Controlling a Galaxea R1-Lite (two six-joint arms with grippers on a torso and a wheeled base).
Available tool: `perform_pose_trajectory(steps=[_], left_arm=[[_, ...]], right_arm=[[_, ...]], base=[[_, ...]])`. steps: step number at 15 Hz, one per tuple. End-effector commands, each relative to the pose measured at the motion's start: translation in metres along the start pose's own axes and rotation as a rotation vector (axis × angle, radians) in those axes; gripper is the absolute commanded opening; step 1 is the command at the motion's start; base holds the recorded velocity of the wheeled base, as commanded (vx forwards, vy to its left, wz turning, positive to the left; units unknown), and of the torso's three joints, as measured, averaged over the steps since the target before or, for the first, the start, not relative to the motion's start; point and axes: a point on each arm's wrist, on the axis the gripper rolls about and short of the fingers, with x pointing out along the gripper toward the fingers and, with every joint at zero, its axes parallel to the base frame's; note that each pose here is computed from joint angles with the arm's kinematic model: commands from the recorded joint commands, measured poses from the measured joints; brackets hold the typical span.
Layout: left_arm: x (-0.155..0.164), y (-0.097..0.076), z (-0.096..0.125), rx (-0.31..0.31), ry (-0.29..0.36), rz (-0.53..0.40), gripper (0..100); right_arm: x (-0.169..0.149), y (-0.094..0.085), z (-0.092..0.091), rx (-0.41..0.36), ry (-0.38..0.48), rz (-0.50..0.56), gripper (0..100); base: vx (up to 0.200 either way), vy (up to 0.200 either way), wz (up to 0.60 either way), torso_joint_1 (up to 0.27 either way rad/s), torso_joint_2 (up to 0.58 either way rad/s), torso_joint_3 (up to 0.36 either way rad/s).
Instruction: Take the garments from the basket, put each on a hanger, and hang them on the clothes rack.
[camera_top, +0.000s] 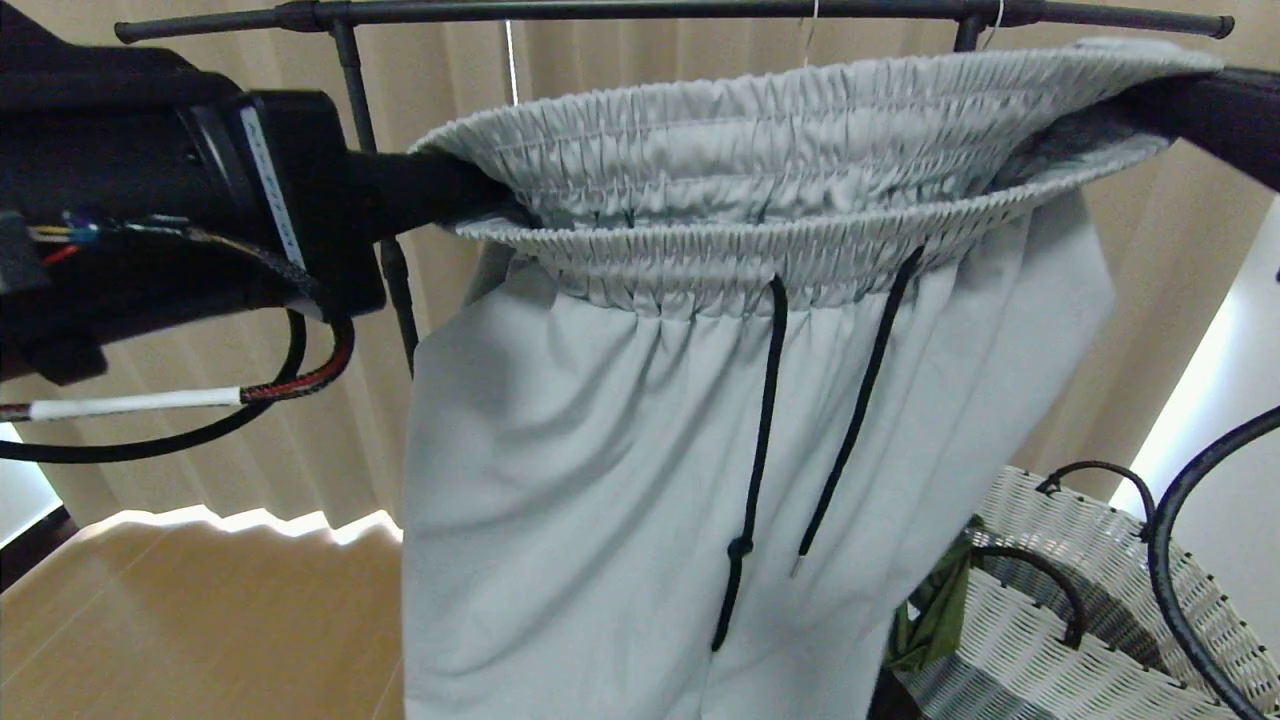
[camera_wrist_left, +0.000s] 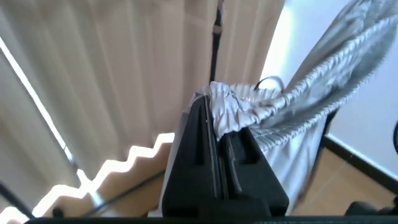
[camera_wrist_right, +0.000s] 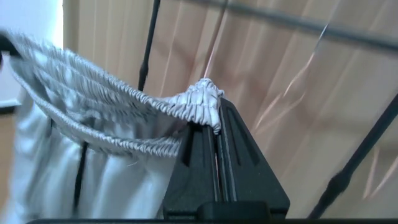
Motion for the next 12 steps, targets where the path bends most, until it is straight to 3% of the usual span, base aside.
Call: perform_pose_trajectory(steps=[1, 4, 8, 12], left_arm=[[0.011, 0.001, -0.009, 0.002, 0.044, 0.012, 0], [0.031, 0.01, -0.019, 0.002, 0.093, 0.074, 0], [0.031, 0.02, -0.004, 0.0, 0.11, 0.121, 0], [0.039, 0.028, -0.004, -0.004, 0.118, 0.16, 0]], right_arm=[[0.003, 0.002, -0.017, 0.004, 0.057, 0.007, 0], [0.009, -0.001, -0.03, 0.005, 0.109, -0.014, 0], [0.028, -0.027, -0.051, 0.003, 0.192, -0.121, 0], [0.035, -0.028, -0.06, 0.009, 0.223, -0.124, 0]], base=[[0.0, 0.0, 0.0, 0.0, 0.0, 0.0], [0.0, 0.0, 0.0, 0.0, 0.0, 0.0], [0.0, 0.0, 0.0, 0.0, 0.0, 0.0], [0.0, 0.0, 0.0, 0.0, 0.0, 0.0]])
